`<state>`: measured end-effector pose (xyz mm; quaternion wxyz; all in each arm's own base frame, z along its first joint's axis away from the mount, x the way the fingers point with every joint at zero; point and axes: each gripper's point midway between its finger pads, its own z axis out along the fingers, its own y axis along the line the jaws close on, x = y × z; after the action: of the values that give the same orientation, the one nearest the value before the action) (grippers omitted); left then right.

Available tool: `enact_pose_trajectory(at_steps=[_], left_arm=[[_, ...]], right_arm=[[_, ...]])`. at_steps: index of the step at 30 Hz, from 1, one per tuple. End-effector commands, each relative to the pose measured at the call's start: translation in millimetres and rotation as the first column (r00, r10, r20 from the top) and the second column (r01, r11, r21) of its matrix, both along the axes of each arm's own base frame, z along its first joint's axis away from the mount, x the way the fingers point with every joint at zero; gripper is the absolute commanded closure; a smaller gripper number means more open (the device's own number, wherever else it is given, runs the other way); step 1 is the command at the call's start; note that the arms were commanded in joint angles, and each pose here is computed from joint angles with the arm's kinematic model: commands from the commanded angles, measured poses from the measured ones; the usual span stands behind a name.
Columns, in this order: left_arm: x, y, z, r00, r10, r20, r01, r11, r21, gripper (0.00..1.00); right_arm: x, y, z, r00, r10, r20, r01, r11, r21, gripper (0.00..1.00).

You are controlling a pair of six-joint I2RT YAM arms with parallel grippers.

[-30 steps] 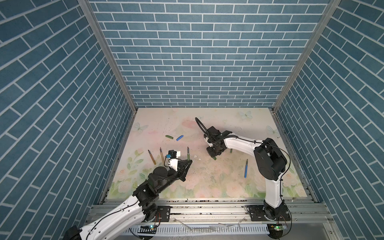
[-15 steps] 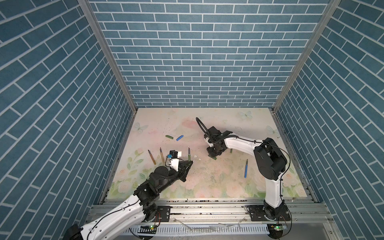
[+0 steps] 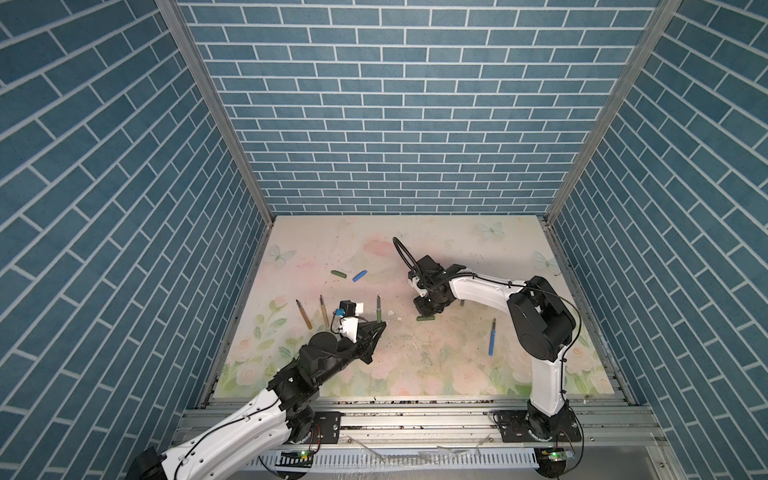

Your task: Insert the pens into the pen caps

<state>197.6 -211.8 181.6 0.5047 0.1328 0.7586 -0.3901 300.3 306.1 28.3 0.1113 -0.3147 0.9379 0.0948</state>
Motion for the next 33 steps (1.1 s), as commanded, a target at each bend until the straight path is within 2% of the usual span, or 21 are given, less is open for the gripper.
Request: enact_pose_trajectory(at_steps=[1,6,12,15,19,23,29,33], left_arm=[[1.0,-1.1,3.3,1.0,-0.003,0.012,0.003,1.0,-0.011,1.0],[0.5,-2.4,0.9,1.0,-0.011,0.004,0.011,1.0,-0.006,1.0],[0.9,-3.3,3.5,1.0,-0.012,0.009,0.012,1.0,-0.009,1.0],[0.9,-3.6,3.2,1.0,-0.014,0.008,0.014,1.0,-0.007,1.0],[0.7,-3.9,2.9,1.0,-0.016,0.005,0.016,1.0,-0.004,1.0],[1.6,-3.7,2.9,1.0,-0.011,0.005,0.011,1.0,-0.004,1.0],[1.8,-5.4,3.3,1.0,-0.017,0.001,0.017,1.0,0.0,1.0],[2.4,-6.0,4.9,1.0,-0.017,0.003,0.017,1.0,-0.004,1.0]], right_arm=[[-9.6,-0.8,16.5,1.0,0.008,-0.017,-0.007,0.999,0.034,0.75],[-27.4,2.7,12.6,0.997,0.038,-0.066,-0.031,0.994,0.101,0.63],[-26.2,-10.4,-2.4,0.997,0.044,-0.057,-0.043,0.999,0.017,0.59],[-21.5,-12.1,-5.8,0.998,0.038,-0.047,-0.039,0.999,-0.01,0.59],[-14.4,-6.1,-1.7,0.999,-0.011,-0.034,0.012,1.0,0.017,0.67],[-12.1,1.5,-1.0,0.998,-0.047,-0.032,0.048,0.998,0.043,0.65],[8.0,-25.0,-11.8,0.982,-0.184,0.049,0.188,0.979,-0.082,0.66],[16.4,-33.1,-6.9,0.964,-0.259,0.066,0.263,0.963,-0.056,0.68]])
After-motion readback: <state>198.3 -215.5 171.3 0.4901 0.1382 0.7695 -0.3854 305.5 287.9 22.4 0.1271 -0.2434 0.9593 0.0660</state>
